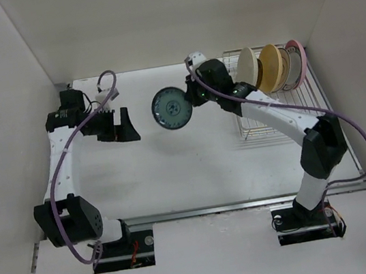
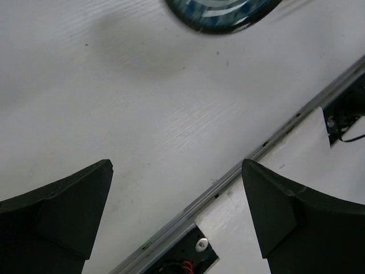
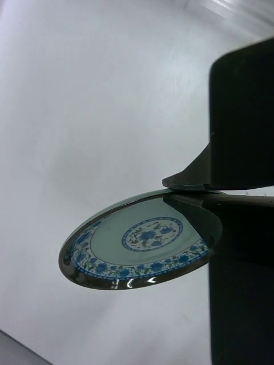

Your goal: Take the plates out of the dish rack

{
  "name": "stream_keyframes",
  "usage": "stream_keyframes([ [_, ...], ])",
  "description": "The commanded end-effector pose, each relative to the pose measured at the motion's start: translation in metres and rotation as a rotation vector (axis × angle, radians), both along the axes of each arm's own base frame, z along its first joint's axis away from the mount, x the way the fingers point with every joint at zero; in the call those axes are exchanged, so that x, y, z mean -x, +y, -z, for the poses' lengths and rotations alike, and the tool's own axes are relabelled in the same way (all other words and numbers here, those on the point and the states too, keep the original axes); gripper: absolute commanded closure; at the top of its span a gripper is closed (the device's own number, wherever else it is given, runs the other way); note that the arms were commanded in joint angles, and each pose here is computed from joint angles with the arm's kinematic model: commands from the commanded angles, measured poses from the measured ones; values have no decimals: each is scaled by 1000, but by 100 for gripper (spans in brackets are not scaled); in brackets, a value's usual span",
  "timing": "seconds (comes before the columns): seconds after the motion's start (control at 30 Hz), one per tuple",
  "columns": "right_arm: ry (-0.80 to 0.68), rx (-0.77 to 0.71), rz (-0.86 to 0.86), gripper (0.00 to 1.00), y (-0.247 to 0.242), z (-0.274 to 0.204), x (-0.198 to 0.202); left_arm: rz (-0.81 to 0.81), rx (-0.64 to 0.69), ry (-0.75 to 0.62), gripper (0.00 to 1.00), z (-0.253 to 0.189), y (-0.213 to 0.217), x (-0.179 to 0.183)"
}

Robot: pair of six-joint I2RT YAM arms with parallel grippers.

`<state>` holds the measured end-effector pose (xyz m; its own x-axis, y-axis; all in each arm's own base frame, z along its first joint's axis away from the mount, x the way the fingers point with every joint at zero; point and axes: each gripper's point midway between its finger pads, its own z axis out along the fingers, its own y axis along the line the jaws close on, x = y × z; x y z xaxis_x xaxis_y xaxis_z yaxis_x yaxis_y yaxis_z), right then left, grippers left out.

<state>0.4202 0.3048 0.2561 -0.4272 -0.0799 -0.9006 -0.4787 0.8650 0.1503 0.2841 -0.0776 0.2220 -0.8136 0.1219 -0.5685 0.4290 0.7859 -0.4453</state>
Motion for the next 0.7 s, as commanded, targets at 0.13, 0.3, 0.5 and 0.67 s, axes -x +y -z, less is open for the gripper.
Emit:
stream_keyframes([
  [0.13, 27, -349, -502, 100, 102, -13, 62, -14, -82, 16, 7, 23, -7, -20],
  [0.3, 100, -389, -624, 100, 120, 10, 87, -18, -102, 136, 20, 56, -4, -23],
  [0.5, 129, -400, -657, 100, 134, 22, 93, 56, -77, 212, 61, 67, -15, -10],
  [0.67, 156, -395, -640, 100, 137, 35, 88, 55, -85, 241, 100, 74, -13, -3],
])
